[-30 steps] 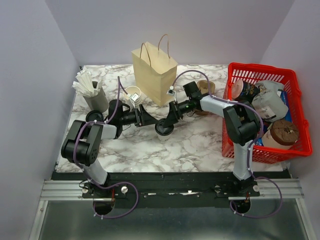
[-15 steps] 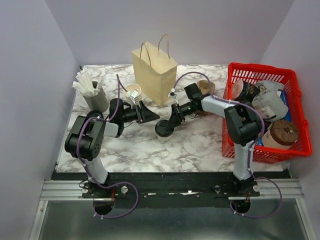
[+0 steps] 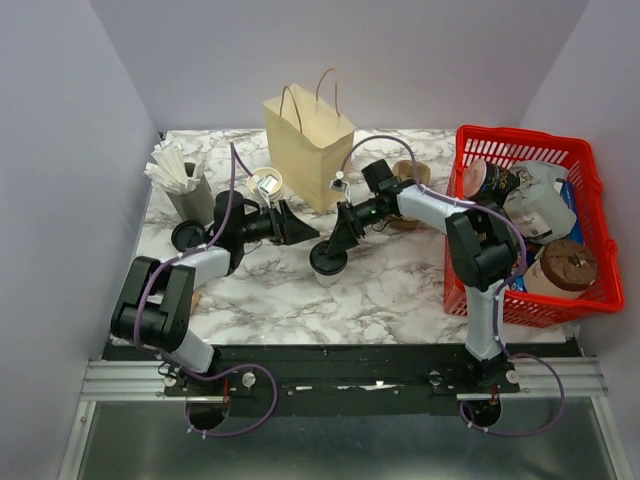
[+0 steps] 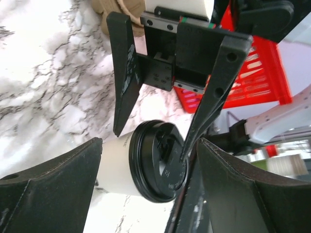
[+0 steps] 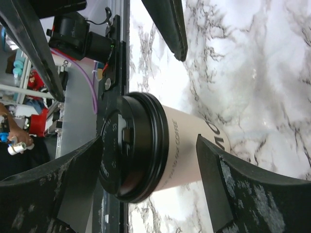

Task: Pack the takeout coffee

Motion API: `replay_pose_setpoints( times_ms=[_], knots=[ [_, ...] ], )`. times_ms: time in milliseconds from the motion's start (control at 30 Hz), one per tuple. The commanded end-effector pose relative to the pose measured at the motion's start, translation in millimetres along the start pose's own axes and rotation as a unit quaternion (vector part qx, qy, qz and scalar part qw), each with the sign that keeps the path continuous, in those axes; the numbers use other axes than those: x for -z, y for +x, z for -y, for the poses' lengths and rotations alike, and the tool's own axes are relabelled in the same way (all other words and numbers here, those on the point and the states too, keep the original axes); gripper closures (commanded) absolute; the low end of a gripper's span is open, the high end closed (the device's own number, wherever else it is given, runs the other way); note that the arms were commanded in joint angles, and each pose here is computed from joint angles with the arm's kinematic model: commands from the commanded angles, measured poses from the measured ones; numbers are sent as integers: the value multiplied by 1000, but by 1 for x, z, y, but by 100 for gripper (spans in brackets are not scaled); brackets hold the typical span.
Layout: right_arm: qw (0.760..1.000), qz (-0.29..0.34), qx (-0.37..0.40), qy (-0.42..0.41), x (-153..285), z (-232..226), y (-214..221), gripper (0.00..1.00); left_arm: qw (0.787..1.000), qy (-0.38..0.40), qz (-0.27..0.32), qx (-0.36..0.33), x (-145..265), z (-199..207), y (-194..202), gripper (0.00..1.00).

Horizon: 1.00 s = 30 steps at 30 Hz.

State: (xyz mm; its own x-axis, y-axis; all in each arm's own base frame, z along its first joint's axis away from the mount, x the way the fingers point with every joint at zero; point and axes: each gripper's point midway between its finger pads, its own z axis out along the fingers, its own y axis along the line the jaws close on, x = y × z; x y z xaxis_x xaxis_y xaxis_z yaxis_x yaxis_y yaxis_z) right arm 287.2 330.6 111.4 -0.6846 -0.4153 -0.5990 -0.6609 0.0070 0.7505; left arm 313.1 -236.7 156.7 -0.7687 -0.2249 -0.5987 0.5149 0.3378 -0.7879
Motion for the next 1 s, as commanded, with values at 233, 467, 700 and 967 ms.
replay_pose_setpoints(
  times_ms=[233, 467, 700, 967],
  knots=[
    [998, -29, 16, -54, -38, -3, 1, 19, 995, -94, 5, -25, 29, -5, 11, 13],
    [997, -39, 27, -64, -55, -8, -3, 16, 991, -125, 17, -31, 50, 3, 16, 13],
    [998, 37, 49, 10, -8, -21, -53, 3, 991, -130, 10, -12, 56, 0, 28, 11],
    [991, 91, -53, 81, 20, -26, -29, 2, 996, -92, 1, 18, 44, -6, 34, 12]
  ],
)
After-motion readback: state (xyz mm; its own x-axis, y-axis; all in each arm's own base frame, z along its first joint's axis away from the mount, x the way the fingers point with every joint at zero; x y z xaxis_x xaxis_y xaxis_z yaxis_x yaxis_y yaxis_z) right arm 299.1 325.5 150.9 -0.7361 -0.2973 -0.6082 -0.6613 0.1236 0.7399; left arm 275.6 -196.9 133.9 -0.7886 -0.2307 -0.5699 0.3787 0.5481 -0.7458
